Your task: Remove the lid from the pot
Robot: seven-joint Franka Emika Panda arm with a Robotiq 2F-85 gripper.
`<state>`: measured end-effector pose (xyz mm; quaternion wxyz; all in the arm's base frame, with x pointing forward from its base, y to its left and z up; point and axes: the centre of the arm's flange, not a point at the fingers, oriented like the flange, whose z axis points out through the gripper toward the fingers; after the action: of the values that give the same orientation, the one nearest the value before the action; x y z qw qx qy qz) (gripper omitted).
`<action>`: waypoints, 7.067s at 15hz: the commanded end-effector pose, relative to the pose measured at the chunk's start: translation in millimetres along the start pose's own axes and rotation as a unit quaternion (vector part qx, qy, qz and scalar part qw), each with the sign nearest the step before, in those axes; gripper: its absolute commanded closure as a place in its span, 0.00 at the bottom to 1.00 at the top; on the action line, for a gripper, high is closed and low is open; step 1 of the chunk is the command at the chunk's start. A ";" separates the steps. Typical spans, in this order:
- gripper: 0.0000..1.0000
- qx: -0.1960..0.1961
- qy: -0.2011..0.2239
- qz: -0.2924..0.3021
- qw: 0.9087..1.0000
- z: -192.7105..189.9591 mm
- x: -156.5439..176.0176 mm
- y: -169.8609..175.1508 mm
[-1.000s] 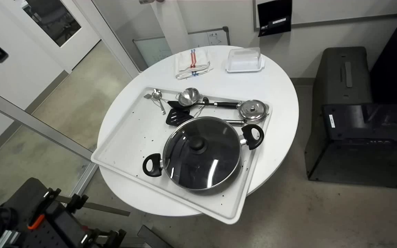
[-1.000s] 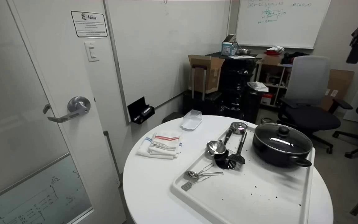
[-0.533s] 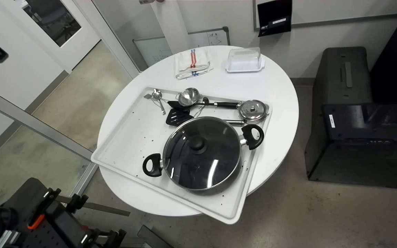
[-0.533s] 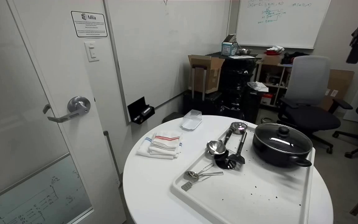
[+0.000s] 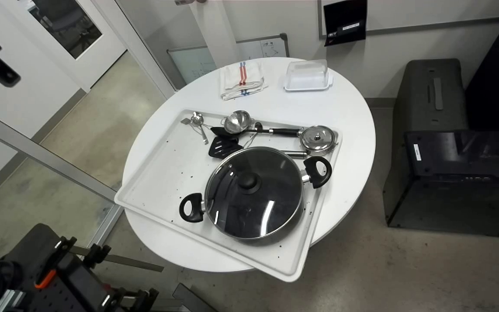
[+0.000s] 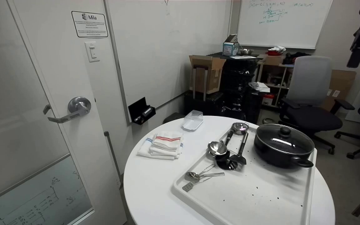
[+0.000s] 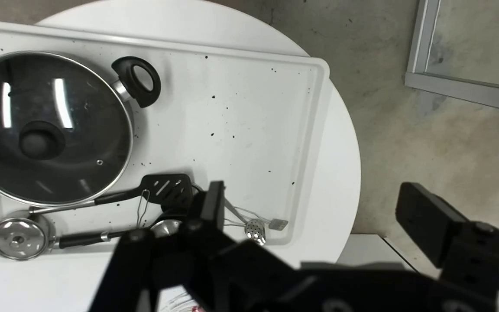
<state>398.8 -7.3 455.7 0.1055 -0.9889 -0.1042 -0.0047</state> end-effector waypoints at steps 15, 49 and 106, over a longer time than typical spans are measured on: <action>0.00 -0.040 -0.012 0.320 0.947 132.7 65.8 134.8; 0.00 -0.177 0.006 0.510 0.841 296.6 106.8 282.3; 0.75 -0.206 0.014 0.186 0.961 317.3 171.8 -18.3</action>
<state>549.9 91.4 162.6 -0.0832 -0.9903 0.1091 -0.0236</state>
